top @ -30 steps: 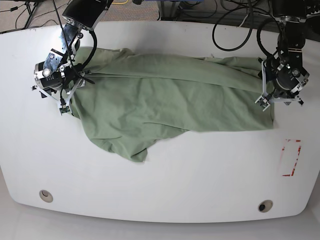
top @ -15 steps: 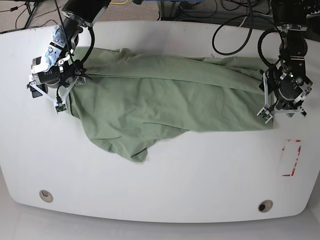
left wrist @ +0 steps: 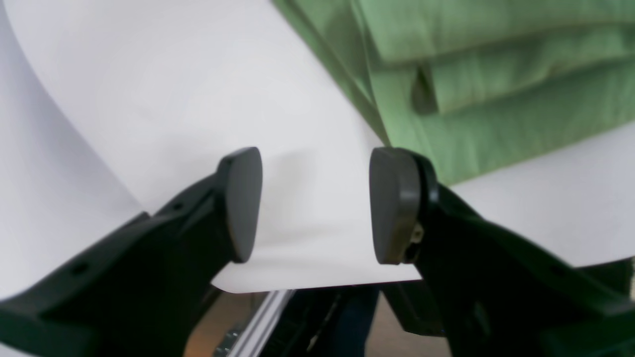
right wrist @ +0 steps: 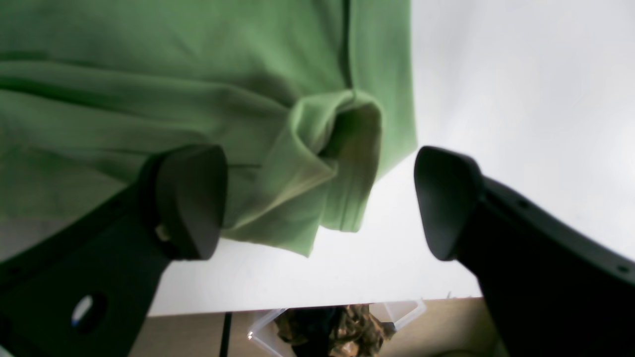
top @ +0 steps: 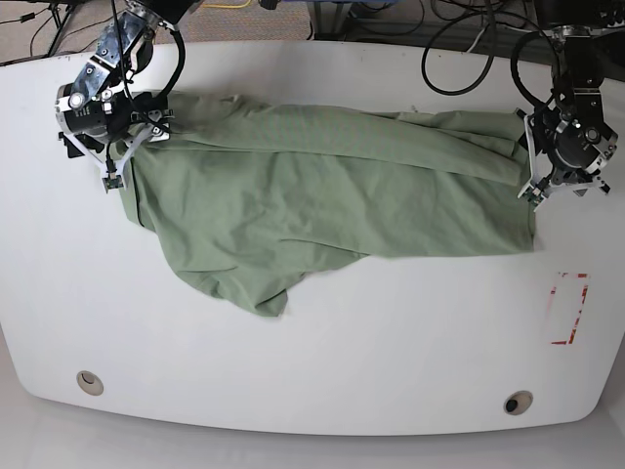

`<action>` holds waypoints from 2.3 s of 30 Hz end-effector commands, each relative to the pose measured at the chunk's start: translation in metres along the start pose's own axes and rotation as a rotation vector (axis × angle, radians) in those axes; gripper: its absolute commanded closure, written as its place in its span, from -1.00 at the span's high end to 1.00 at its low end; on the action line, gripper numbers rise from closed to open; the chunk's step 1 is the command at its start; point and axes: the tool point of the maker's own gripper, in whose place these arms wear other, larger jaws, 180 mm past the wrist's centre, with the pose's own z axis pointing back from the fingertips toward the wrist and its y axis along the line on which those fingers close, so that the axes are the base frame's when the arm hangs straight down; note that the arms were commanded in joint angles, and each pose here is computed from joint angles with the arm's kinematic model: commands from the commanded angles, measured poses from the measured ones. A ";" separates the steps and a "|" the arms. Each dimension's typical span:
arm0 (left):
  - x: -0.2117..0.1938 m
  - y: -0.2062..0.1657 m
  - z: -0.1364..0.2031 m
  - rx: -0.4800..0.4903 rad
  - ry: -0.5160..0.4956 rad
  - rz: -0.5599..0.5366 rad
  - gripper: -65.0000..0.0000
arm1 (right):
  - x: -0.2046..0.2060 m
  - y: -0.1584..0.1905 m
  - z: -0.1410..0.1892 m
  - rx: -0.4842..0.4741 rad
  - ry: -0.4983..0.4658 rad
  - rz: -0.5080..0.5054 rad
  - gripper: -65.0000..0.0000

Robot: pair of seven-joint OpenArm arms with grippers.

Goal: Layout the t-shirt on the table in an organized manner, then fold the t-shirt properly
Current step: 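Release the shirt and raise both grippers away from it, then move the right gripper along the shirt edge and pinch the fabric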

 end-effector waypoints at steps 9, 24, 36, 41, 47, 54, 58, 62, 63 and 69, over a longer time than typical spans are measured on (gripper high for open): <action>-0.013 -0.003 0.002 0.000 0.017 0.007 0.00 | -0.025 -0.033 0.016 -0.034 -0.013 -0.048 0.75; -0.010 -0.004 0.001 -0.004 0.000 0.004 0.00 | -0.054 -0.078 0.036 -0.103 -0.007 -0.116 0.75; -0.013 -0.017 -0.003 -0.034 -0.025 -0.004 0.00 | -0.074 -0.035 0.021 0.001 0.051 -0.112 0.75; -0.016 -0.022 -0.004 -0.045 -0.027 -0.008 0.00 | -0.060 -0.014 0.014 0.052 0.022 -0.104 0.75; -0.018 -0.031 -0.006 -0.065 -0.051 -0.013 0.00 | -0.037 -0.007 0.010 0.075 -0.023 -0.090 0.75; -0.033 -0.039 -0.024 -0.116 -0.023 0.015 0.00 | -0.021 -0.016 -0.008 0.106 -0.029 -0.112 0.75; -0.044 -0.045 -0.036 -0.152 0.003 0.039 0.00 | -0.012 -0.030 -0.021 0.118 -0.016 -0.126 0.75; -0.052 -0.043 -0.040 -0.156 0.014 0.065 0.00 | -0.002 -0.040 -0.025 0.119 -0.022 -0.131 0.75; -0.053 -0.042 -0.041 -0.156 0.017 0.071 0.00 | 0.001 -0.043 -0.025 0.117 -0.027 -0.132 0.75; -0.054 -0.042 -0.041 -0.157 0.015 0.077 0.00 | 0.027 -0.048 -0.022 0.108 -0.068 -0.095 0.75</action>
